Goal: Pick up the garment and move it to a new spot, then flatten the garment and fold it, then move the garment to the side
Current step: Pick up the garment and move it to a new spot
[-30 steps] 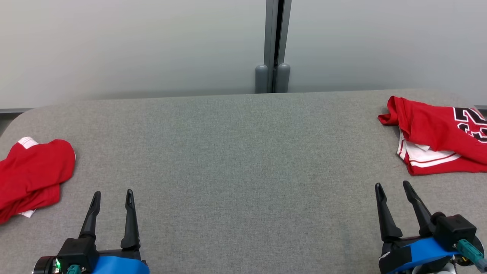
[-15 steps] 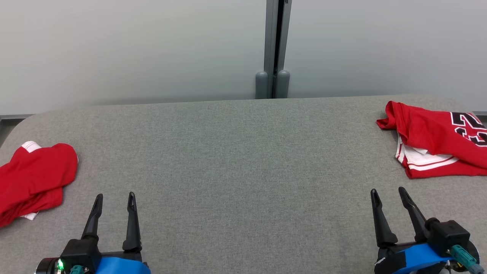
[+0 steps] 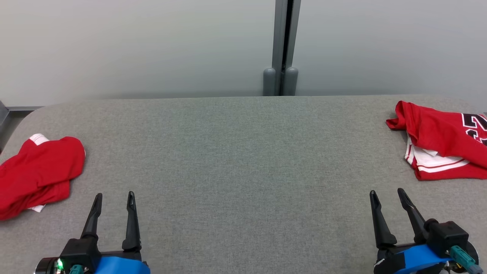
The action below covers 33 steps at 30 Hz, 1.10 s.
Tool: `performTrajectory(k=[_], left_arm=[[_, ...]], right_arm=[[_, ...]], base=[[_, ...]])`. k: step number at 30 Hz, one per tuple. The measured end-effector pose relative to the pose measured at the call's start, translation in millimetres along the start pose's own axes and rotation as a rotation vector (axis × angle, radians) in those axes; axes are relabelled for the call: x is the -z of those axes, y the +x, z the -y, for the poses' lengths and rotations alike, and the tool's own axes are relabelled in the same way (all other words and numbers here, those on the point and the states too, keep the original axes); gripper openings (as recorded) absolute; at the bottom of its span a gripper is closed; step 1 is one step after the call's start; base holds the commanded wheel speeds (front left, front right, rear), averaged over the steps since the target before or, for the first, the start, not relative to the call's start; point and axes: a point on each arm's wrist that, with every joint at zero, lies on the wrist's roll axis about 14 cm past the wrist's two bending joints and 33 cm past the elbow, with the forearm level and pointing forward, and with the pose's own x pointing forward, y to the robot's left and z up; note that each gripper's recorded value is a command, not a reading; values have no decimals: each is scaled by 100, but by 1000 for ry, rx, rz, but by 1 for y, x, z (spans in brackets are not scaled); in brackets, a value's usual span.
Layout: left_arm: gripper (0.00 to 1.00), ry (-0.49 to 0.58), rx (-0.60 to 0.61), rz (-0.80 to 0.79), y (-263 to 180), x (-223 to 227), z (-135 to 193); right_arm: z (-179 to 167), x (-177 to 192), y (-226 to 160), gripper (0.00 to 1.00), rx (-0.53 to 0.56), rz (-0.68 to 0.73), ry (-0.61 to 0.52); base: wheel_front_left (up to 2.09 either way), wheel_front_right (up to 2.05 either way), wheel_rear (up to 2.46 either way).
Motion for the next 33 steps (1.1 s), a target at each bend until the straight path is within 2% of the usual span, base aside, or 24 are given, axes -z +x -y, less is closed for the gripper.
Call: performTrajectory(k=[11, 25, 33], left_arm=[[100, 14, -121, 13, -20, -5, -37], [100, 30, -331, 18, -70, -9, -95], [100, 45, -434, 21, -98, -11, -122]], right_arm=[[-34, 4, 15, 100, -99, -11, 9], [-99, 12, 37, 100, -285, -34, 23], [-125, 16, 43, 100, -352, -45, 32]], base=[[0, 0, 0], [0, 0, 0], [0, 0, 0]])
